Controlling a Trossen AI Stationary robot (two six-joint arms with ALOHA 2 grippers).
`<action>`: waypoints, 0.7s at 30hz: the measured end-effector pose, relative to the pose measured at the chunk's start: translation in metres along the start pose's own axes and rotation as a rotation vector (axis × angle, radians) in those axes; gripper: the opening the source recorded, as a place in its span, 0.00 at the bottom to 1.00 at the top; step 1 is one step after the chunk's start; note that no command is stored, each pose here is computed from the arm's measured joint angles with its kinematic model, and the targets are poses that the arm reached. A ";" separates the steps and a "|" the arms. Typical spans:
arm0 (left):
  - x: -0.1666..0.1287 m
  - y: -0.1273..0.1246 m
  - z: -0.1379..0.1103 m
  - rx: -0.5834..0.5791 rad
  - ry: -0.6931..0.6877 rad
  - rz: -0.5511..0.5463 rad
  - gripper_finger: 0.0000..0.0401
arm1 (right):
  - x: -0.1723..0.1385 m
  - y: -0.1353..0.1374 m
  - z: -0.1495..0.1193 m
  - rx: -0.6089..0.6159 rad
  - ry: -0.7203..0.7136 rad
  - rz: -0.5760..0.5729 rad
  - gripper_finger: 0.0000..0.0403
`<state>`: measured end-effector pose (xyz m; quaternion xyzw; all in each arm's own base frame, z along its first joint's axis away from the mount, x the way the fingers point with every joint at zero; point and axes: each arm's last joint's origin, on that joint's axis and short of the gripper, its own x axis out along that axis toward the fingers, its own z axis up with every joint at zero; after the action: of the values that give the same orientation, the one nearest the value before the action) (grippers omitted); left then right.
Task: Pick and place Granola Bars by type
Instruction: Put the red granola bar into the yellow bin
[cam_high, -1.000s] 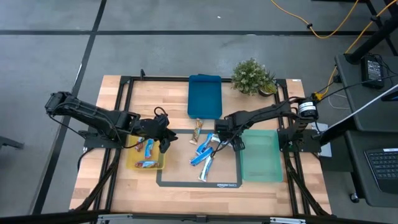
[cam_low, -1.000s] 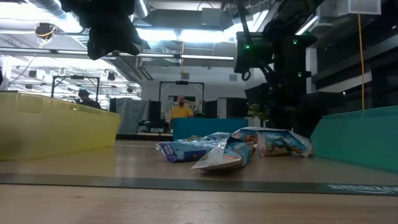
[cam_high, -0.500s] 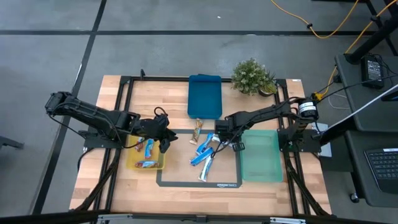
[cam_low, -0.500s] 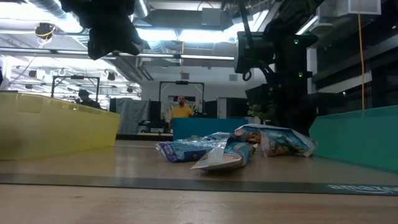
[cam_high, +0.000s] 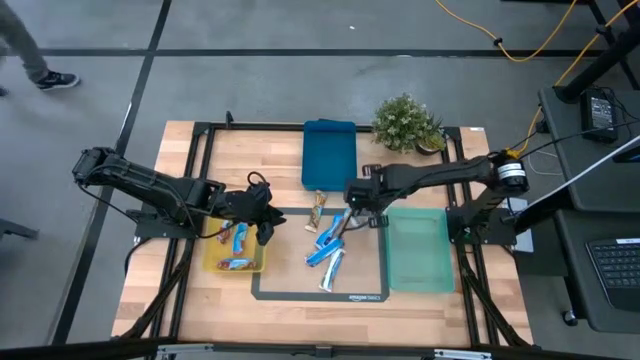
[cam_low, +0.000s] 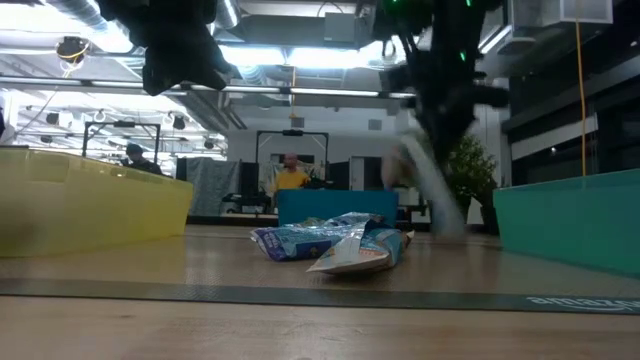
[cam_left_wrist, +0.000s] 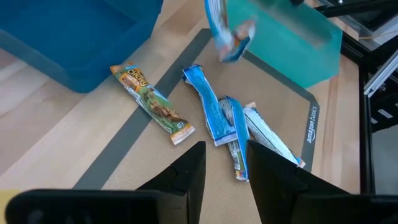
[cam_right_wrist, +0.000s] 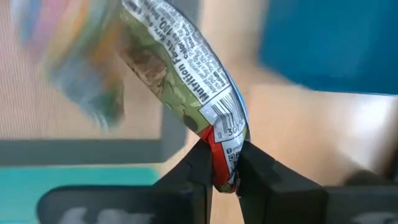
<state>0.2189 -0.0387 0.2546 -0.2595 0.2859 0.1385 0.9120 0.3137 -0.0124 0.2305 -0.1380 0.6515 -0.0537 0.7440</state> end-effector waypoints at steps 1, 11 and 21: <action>0.000 0.000 0.000 0.000 0.000 0.000 0.27 | -0.008 -0.003 0.001 0.024 -0.021 -0.019 0.13; 0.000 0.000 0.000 0.026 0.000 0.001 0.27 | -0.054 -0.015 0.003 0.171 -0.232 -0.031 0.13; -0.006 -0.021 0.014 0.213 -0.235 -0.108 0.27 | -0.108 -0.025 -0.022 0.419 -0.476 0.001 0.14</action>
<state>0.2292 -0.0489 0.2762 -0.1584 0.1761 0.0874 0.9676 0.2787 -0.0113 0.3385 0.0096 0.4338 -0.1525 0.8880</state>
